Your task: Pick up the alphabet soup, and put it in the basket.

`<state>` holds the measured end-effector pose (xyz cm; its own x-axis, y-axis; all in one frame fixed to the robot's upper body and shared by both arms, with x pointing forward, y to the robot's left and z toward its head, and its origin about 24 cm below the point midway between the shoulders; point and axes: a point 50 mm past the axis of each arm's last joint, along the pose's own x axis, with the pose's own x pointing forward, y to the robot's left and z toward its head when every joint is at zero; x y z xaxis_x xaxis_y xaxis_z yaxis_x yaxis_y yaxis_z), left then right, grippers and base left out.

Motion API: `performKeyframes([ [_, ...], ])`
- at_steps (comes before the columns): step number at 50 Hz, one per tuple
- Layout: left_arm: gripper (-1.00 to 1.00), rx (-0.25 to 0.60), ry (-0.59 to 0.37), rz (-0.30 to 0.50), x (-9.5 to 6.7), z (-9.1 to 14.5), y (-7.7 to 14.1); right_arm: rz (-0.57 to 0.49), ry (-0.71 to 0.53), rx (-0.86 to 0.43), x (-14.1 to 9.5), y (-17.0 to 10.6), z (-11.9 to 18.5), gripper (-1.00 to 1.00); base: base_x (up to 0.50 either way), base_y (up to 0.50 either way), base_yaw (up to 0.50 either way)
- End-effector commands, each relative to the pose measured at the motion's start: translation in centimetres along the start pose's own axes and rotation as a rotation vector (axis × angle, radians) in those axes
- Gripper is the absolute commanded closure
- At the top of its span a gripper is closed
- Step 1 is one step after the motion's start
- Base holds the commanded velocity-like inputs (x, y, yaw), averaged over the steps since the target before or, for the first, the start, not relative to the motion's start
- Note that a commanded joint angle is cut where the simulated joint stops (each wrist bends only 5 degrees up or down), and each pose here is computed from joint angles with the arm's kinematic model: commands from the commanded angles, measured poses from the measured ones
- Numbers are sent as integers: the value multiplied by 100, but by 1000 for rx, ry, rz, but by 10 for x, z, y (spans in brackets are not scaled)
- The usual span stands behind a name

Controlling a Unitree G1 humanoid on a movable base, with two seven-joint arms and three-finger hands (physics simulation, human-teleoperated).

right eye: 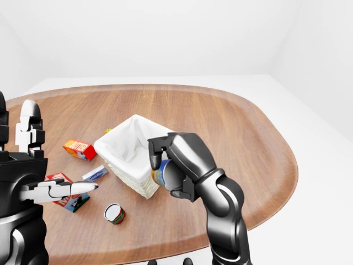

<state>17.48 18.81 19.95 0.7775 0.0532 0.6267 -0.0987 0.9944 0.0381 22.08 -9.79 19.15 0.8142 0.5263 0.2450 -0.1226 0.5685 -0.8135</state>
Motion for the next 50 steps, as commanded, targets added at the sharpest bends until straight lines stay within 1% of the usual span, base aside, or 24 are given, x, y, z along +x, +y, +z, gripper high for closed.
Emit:
performKeyframes([
  [1, -100, 0, 6, -2, 0, -1, -1, -57, -103, -83, 9, -18, 24, 100, 0, 0, 0],
  [9, -100, -1, 7, -2, 0, -2, 0, -62, -130, -152, 26, -26, 35, 100, 0, 0, 0],
  [15, -100, -2, 6, -2, 0, -2, 0, -58, -119, -174, 36, -26, 36, 100, 0, 0, 0],
  [19, -100, -1, 3, -1, 1, -1, 0, -38, -109, -174, 50, -26, 34, 100, 0, 0, 0],
  [20, -100, -1, 3, -1, 1, -1, 0, -39, -108, -174, 50, -26, 34, 100, 0, 0, 0],
  [28, -100, -2, 6, 0, 1, -2, 0, -38, -119, -209, 68, -28, 44, 100, 0, 0, 0],
  [29, -100, -2, 5, 0, 0, -1, 0, -33, -121, -211, 74, -29, 45, 100, 0, 0, 0],
  [34, -100, -3, -3, -1, 0, 0, 0, -29, -128, -233, 80, -28, 51, 100, 0, 0, 0],
  [45, -100, -3, -5, -1, 1, 0, 1, 58, -100, -209, 109, -21, 46, 100, 0, 0, 0],
  [50, -100, -3, -3, -1, 1, 0, 0, 63, -89, -179, 119, -18, 39, 100, 0, 0, 0],
])
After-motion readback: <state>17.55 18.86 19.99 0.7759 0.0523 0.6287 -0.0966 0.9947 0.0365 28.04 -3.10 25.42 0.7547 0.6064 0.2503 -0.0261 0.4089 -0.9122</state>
